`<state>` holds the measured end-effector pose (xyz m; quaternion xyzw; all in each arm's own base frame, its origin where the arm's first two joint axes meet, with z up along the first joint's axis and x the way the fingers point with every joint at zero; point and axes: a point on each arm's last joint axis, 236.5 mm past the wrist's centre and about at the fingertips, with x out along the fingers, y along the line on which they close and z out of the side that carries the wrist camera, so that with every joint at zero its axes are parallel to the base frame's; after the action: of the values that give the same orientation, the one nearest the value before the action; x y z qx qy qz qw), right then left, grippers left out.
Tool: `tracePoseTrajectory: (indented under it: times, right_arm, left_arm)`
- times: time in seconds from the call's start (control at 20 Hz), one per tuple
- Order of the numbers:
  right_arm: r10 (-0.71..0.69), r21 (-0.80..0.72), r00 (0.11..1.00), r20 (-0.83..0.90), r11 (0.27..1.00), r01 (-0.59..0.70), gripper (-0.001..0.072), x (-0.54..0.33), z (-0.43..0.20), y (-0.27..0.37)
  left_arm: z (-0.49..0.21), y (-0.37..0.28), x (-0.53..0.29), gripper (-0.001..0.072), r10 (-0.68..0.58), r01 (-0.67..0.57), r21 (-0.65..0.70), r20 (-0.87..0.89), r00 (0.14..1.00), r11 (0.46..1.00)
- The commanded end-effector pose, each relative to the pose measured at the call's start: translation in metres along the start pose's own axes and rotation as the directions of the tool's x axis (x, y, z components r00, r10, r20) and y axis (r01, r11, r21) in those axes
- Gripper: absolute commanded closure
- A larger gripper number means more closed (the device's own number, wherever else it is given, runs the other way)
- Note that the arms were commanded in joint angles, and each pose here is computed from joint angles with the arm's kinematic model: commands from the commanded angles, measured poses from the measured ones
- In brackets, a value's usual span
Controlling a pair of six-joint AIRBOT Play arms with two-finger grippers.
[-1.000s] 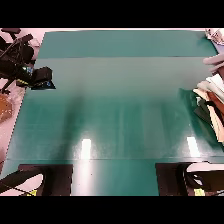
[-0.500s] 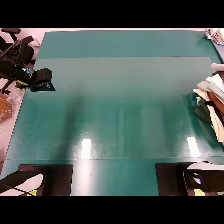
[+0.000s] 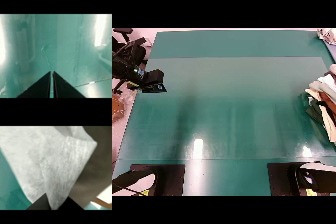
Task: Fold the shirts.
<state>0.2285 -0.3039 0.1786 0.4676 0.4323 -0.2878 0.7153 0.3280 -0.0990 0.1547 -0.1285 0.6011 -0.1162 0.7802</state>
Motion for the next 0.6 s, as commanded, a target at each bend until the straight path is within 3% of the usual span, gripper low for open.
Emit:
tracePoseTrajectory:
  times: [0.0,0.05,0.15,0.4,0.55]
  right_arm:
    - [-0.280,0.059,0.959,-0.041,0.958,0.282,0.0528,0.001,-0.008,-0.068]
    - [-0.291,0.062,0.955,-0.051,0.954,0.294,0.0409,0.002,-0.008,-0.072]
    - [-0.309,0.060,0.950,-0.050,0.948,0.311,0.0332,0.001,-0.008,-0.076]
    - [-0.370,0.040,0.927,0.061,0.929,0.369,0.0332,-0.032,0.005,-0.072]
    - [-0.189,-0.059,0.955,0.229,0.976,0.208,0.0331,-0.061,0.026,-0.008]
  left_arm:
    - [0.008,-0.004,-0.012,0.0643,-0.008,0.007,0.018,0.075,0.997,1.000]
    - [0.012,-0.004,-0.019,0.0643,-0.002,-0.001,0.023,0.118,0.993,1.000]
    - [0.019,0.003,-0.037,0.0644,0.039,-0.046,0.029,0.204,0.978,0.999]
    - [0.017,0.050,-0.088,0.0644,0.260,-0.275,-0.011,0.363,0.895,0.961]
    - [-0.005,0.077,-0.099,0.0644,0.355,-0.370,-0.043,0.405,0.843,0.928]
